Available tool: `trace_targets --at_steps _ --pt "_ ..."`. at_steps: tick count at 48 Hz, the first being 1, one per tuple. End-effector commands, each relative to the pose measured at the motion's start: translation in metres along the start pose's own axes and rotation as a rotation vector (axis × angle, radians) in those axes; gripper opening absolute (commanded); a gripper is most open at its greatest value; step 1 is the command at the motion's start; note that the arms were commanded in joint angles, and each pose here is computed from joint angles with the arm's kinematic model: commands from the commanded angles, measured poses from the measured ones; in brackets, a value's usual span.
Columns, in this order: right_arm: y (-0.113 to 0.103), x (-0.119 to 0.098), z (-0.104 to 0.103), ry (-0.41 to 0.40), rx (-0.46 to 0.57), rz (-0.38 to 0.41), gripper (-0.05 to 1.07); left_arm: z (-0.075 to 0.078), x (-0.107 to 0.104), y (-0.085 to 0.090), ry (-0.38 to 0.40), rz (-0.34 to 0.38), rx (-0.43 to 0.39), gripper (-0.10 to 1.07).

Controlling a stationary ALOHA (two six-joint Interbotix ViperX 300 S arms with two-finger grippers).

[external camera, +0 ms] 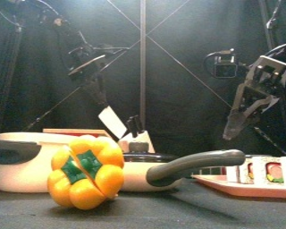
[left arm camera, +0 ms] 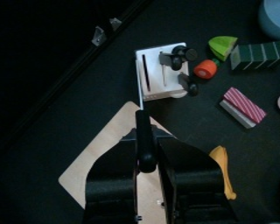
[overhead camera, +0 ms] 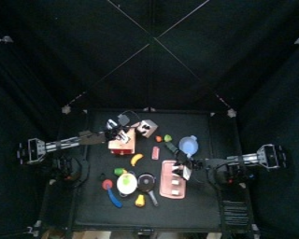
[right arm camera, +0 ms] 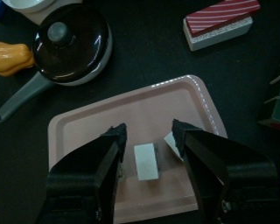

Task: Put cleaver back in holder

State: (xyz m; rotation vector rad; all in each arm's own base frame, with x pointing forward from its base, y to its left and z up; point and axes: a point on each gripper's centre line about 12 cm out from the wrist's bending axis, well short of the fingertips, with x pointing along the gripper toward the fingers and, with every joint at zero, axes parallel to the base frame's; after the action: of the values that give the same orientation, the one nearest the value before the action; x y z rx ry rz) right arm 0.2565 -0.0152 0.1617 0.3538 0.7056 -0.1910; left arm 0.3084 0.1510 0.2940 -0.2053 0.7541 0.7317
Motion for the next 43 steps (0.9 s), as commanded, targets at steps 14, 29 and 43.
trace_targets --at_steps 14,29,43 --pt "0.003 -0.002 0.009 -0.029 0.001 0.01 0.83 0.009 -0.001 -0.005 -0.018 -0.024 -0.021 0.44" --pt "0.002 0.001 0.007 -0.017 0.001 0.006 0.83 0.008 0.001 -0.006 -0.02 -0.031 -0.021 0.44" --pt "0.002 0.004 0.006 -0.007 0.0 0.002 0.83 0.006 0.005 -0.004 -0.009 -0.022 -0.021 0.44"
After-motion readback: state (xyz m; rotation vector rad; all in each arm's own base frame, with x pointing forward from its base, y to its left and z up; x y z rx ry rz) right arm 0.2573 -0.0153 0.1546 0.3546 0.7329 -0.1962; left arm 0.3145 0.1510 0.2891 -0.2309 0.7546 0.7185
